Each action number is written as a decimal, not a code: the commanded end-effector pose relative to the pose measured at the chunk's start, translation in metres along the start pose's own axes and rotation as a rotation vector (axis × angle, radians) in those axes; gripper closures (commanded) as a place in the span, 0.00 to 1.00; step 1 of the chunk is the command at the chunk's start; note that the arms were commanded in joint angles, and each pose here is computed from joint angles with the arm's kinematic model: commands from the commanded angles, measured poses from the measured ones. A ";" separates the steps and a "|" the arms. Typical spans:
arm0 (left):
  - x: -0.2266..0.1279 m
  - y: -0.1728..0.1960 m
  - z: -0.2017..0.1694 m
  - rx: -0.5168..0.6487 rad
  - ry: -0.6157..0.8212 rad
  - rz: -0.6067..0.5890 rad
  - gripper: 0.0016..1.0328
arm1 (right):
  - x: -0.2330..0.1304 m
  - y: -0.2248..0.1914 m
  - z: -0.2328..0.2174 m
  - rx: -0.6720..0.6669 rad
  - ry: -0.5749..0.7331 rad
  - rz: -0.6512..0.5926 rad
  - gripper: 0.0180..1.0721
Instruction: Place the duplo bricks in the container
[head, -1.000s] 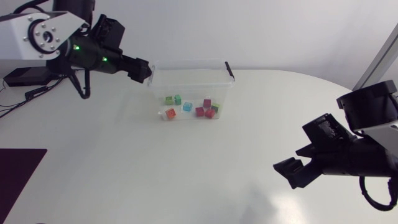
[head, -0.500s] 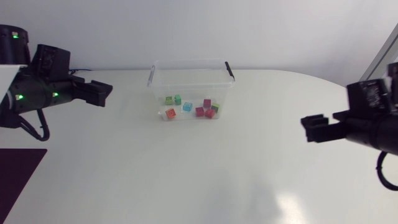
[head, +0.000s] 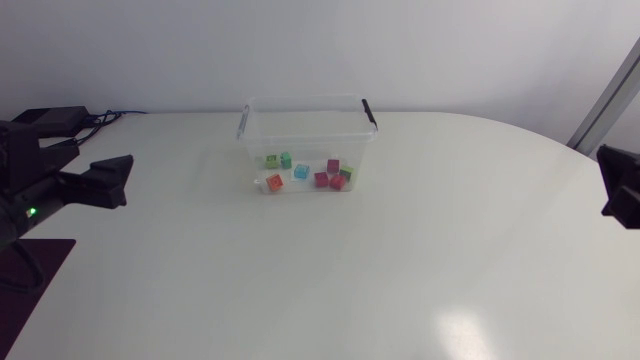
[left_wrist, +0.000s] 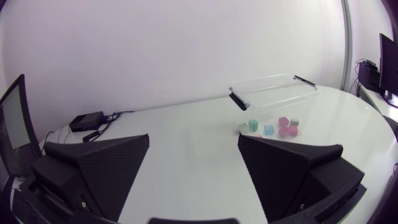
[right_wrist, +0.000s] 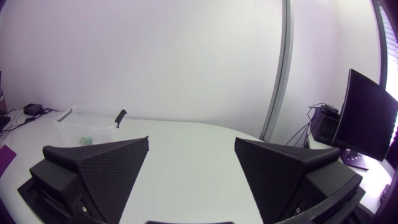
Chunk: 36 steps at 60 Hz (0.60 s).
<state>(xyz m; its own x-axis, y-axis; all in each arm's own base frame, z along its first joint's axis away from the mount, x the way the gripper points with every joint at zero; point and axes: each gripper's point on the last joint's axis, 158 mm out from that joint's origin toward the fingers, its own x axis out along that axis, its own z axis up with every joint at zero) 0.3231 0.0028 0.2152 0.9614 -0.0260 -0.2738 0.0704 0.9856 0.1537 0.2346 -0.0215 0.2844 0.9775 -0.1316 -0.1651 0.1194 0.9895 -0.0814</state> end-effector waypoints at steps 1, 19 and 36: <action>-0.009 0.009 -0.009 -0.024 -0.025 0.042 0.03 | -0.004 0.001 -0.012 0.016 -0.023 0.003 0.05; -0.032 0.003 -0.031 -0.036 -0.117 0.064 0.03 | 0.001 0.009 -0.038 0.009 -0.092 0.028 0.05; -0.042 -0.006 -0.047 -0.079 -0.151 0.053 0.03 | 0.016 0.018 -0.068 0.030 -0.100 0.060 0.05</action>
<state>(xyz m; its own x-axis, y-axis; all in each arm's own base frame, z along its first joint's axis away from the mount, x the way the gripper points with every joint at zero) 0.2733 0.0062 0.1954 0.9944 0.0044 -0.1054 0.0084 0.9926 0.1207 0.2381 -0.0101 0.2245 0.9951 -0.0696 -0.0702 0.0654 0.9960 -0.0605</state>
